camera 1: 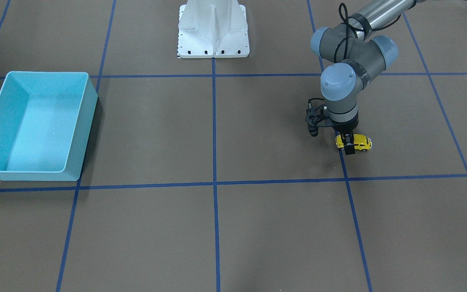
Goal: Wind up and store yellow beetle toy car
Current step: 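Close the left gripper on the car and press it onto the table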
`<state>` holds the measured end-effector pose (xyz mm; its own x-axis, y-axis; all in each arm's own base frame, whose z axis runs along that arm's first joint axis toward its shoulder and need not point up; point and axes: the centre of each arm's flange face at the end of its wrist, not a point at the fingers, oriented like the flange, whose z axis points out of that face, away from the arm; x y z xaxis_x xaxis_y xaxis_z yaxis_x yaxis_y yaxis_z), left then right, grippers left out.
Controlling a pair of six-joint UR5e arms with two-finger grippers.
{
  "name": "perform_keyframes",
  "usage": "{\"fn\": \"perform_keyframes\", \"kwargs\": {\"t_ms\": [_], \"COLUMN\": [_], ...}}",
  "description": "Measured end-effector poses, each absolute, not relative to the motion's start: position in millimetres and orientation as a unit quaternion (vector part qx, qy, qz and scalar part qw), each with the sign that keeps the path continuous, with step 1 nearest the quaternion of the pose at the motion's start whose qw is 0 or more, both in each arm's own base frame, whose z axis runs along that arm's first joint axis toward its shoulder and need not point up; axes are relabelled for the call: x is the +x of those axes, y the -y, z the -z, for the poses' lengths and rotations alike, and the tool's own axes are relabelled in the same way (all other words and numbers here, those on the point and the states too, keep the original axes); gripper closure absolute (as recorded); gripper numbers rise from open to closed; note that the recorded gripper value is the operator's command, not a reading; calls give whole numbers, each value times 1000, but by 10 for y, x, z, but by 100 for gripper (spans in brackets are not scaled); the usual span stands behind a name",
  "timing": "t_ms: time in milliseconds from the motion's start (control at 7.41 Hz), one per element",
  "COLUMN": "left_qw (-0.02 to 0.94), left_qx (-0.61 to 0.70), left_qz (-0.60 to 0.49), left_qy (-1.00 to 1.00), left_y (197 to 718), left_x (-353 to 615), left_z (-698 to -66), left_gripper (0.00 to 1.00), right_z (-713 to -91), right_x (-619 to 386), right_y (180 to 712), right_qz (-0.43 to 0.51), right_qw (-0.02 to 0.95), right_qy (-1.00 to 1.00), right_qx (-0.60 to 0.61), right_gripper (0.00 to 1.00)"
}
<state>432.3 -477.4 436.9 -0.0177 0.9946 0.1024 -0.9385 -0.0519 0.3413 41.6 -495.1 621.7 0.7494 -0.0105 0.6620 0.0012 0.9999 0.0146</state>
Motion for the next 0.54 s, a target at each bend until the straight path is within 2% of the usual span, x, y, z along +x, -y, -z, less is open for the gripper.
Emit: {"fn": "perform_keyframes", "kwargs": {"t_ms": [135, 405, 540], "left_qw": [680, 678, 676], "left_qx": [163, 170, 173], "left_qz": [-709, -709, -710], "left_qy": [-90, -91, -95], "left_y": [4763, 4752, 4733], "left_x": [4350, 4383, 4417], "left_z": [-4361, -4314, -4273], "left_gripper": [59, 69, 88], "right_z": [-6217, -6218, -6219], "right_x": [416, 416, 416], "right_y": [4951, 4950, 4950], "right_qz": [3, 3, 3], "right_qw": [935, 935, 935], "right_qy": [354, 354, 354], "right_qx": [6, 6, 6], "right_gripper": [1, 1, 1]}}
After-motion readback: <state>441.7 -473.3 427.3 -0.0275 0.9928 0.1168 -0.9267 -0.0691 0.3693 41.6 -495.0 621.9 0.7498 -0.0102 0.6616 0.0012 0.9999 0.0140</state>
